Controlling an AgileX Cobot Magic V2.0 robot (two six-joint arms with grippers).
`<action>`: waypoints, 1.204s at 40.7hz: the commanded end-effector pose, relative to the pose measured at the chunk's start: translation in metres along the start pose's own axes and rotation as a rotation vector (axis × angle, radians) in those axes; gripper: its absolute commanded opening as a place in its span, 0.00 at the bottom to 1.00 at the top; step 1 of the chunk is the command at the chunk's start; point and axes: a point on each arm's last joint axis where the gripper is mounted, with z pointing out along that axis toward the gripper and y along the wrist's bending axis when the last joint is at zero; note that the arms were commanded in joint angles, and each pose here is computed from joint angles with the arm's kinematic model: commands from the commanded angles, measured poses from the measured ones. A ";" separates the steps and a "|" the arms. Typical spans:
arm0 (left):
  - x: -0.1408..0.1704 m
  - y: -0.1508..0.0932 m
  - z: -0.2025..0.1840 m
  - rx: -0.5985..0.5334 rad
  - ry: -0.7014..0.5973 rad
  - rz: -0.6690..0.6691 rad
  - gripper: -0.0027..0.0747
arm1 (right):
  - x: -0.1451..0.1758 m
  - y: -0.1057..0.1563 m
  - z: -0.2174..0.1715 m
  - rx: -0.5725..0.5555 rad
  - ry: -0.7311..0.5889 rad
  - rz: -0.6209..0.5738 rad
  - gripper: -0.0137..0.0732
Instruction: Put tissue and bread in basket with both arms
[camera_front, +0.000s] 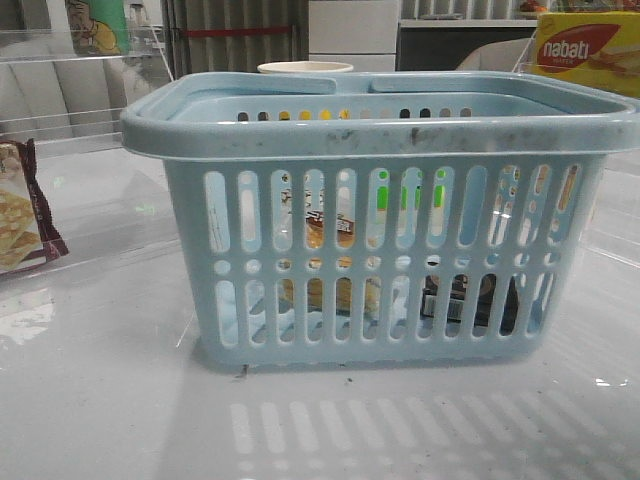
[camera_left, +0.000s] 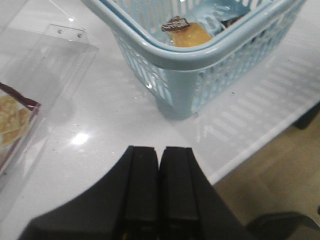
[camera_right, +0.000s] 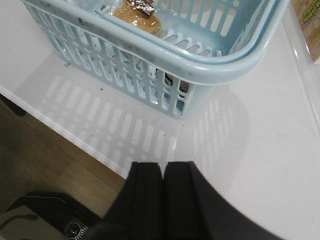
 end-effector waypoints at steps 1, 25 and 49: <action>-0.010 0.010 -0.014 -0.084 -0.206 -0.037 0.15 | -0.011 -0.001 -0.006 0.015 -0.086 -0.010 0.22; 0.130 0.014 0.015 -0.539 -0.697 -0.221 0.15 | -0.011 -0.001 -0.006 0.015 -0.086 -0.010 0.22; 0.140 0.013 0.018 -0.568 -0.760 -0.227 0.15 | -0.011 -0.001 -0.005 0.014 -0.079 -0.010 0.22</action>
